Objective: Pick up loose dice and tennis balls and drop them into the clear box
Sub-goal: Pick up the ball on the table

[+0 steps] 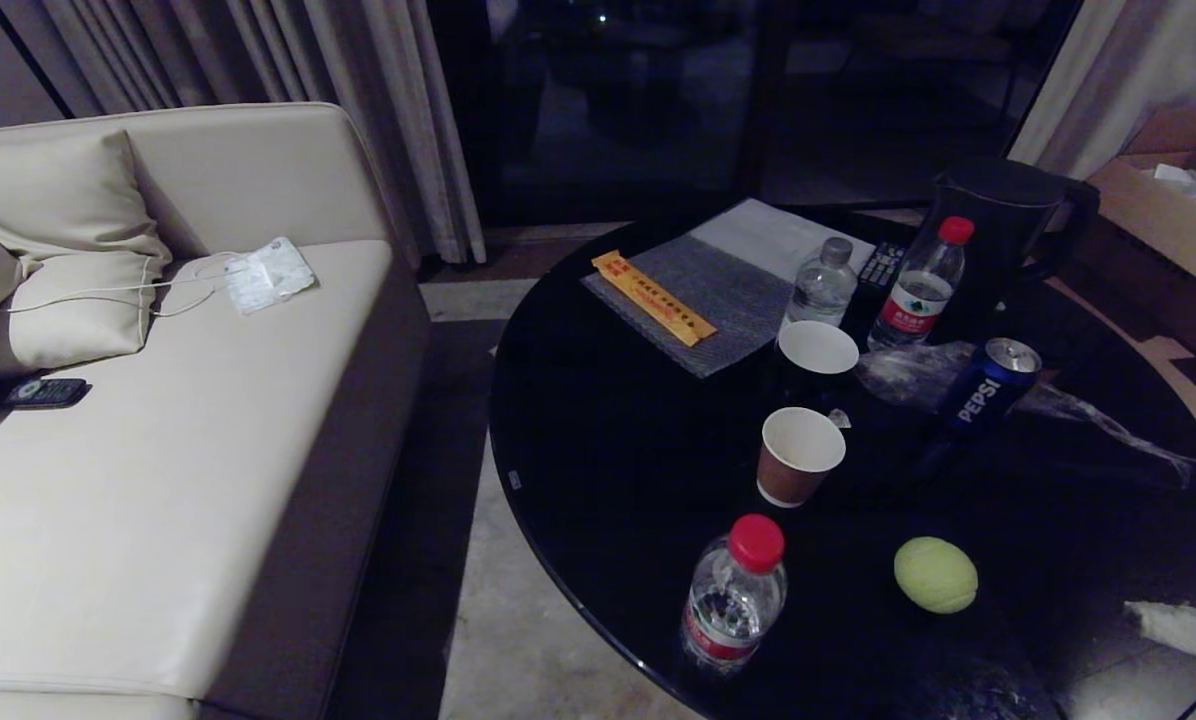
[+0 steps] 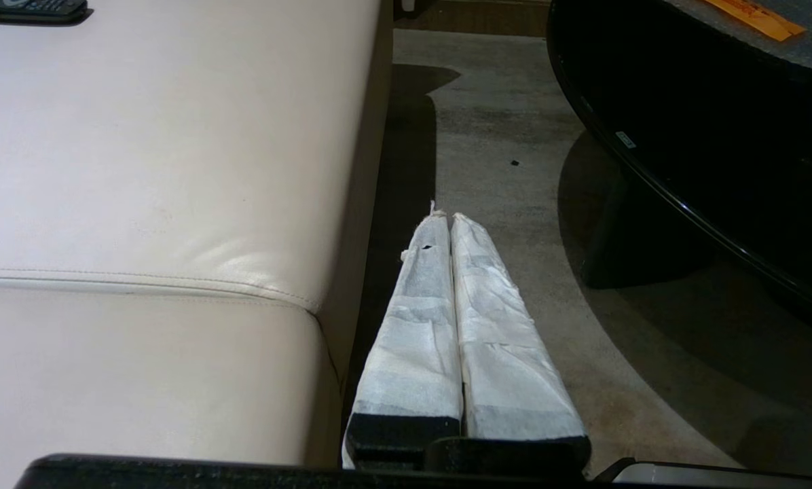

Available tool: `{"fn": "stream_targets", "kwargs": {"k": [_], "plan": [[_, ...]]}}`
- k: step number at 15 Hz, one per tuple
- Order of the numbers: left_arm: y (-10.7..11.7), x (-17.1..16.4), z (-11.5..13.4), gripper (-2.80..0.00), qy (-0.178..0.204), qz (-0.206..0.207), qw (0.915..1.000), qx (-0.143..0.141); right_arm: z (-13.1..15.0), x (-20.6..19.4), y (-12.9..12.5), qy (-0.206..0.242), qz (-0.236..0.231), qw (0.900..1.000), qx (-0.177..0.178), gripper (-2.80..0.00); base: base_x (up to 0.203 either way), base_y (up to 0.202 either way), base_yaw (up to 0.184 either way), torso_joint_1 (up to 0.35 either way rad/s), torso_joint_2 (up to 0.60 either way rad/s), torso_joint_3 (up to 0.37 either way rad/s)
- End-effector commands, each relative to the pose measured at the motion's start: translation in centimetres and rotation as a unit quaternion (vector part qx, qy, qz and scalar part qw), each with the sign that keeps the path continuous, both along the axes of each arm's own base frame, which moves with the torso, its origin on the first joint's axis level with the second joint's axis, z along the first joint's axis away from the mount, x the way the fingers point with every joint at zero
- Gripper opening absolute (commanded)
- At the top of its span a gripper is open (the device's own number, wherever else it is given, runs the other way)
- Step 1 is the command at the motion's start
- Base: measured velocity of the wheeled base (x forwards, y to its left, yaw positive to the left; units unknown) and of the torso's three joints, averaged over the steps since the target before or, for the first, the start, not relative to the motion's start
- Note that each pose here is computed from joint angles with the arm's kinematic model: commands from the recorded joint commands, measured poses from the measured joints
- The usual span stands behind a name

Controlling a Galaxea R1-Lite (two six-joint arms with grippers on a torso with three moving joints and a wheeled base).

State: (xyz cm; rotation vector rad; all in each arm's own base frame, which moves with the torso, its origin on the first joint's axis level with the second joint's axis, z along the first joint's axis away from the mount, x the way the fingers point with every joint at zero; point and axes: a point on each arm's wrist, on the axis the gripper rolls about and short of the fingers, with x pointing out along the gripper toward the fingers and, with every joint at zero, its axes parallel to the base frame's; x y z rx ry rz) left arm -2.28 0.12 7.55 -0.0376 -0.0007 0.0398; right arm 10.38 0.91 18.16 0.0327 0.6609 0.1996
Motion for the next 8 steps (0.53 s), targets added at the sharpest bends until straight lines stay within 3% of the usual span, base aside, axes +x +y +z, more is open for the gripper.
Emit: {"fn": "stream_targets", "kwargs": {"k": [1,3,4,8], "plan": [[0.0,0.0,0.0,-2.8,0.002,0.0,1.0,0.0,-1.9,4.9,0.9,0.078,0.021,0.997,-0.002,-2.8,0.0,0.0,0.0,0.0,0.0,0.0],[0.0,0.0,0.0,-2.8,0.002,0.0,1.0,0.0,-2.3,7.3,1.6,0.07,0.038,0.997,-0.001,-2.8,0.0,0.0,0.0,0.0,0.0,0.0],[0.0,0.0,0.0,-2.8,0.002,0.0,1.0,0.0,-2.6,8.2,1.9,0.075,0.044,0.996,-0.003,0.0,0.0,0.0,0.0,0.0,0.0,0.0],[0.0,0.0,0.0,-2.8,0.002,0.0,1.0,0.0,-3.4,11.4,2.7,0.096,0.045,0.994,-0.016,0.0,0.0,0.0,0.0,0.0,0.0,0.0]]}}
